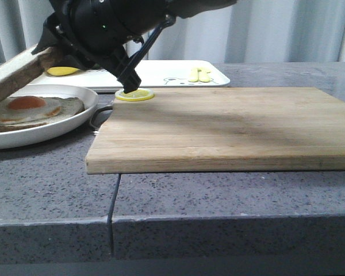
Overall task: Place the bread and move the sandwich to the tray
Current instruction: 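Lower the bread slice onto the egg toast with the right gripper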
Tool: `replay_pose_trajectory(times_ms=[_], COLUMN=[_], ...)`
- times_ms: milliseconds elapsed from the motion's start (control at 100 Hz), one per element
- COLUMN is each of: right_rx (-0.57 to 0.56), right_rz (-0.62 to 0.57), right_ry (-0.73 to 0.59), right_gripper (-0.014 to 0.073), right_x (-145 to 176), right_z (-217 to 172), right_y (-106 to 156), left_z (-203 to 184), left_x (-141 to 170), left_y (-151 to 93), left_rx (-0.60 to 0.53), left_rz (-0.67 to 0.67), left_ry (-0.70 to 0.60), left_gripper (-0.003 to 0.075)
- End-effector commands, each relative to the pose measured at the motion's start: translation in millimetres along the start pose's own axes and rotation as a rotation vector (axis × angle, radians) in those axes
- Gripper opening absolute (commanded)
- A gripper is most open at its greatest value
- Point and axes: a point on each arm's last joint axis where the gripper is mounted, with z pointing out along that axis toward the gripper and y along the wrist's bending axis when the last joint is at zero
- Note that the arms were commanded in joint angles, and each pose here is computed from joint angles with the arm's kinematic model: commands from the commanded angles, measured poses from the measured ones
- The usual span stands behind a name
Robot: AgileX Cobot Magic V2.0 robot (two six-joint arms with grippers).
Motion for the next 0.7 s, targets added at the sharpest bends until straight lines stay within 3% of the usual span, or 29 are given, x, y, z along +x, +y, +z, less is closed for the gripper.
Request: replay_pose_trajectory(times_ms=[0,160,420,520,690], right_rx=[-0.096,-0.082,-0.071,-0.069,-0.063], right_rz=[0.037,0.016,0.008,0.005,0.006], right_ry=[-0.034,-0.036,-0.045,-0.047,-0.053], right_gripper=[-0.0075,0.0059,0.0370,0.0420,0.0422], right_x=[-11.0,-10.4,-11.0,-11.2,-12.0], right_z=[-14.8,-12.1,-11.7,-11.7,-11.8], right_y=[27.9,24.3,23.0,22.8,22.0], left_z=[-5.5,-5.5,-5.5,-5.5,-5.5], left_x=[-14.9,-14.9,-14.9,-14.9,-14.9], left_y=[-3.3,-3.3,-3.3,-3.3,-3.3], left_rx=[0.021,0.021,0.021,0.021,0.021], left_rz=[-0.012,-0.012,-0.012,-0.012,-0.012], left_ry=[-0.093,-0.093,-0.093,-0.093,-0.093], left_gripper=[0.0513,0.0513,0.0513,0.0513,0.0513])
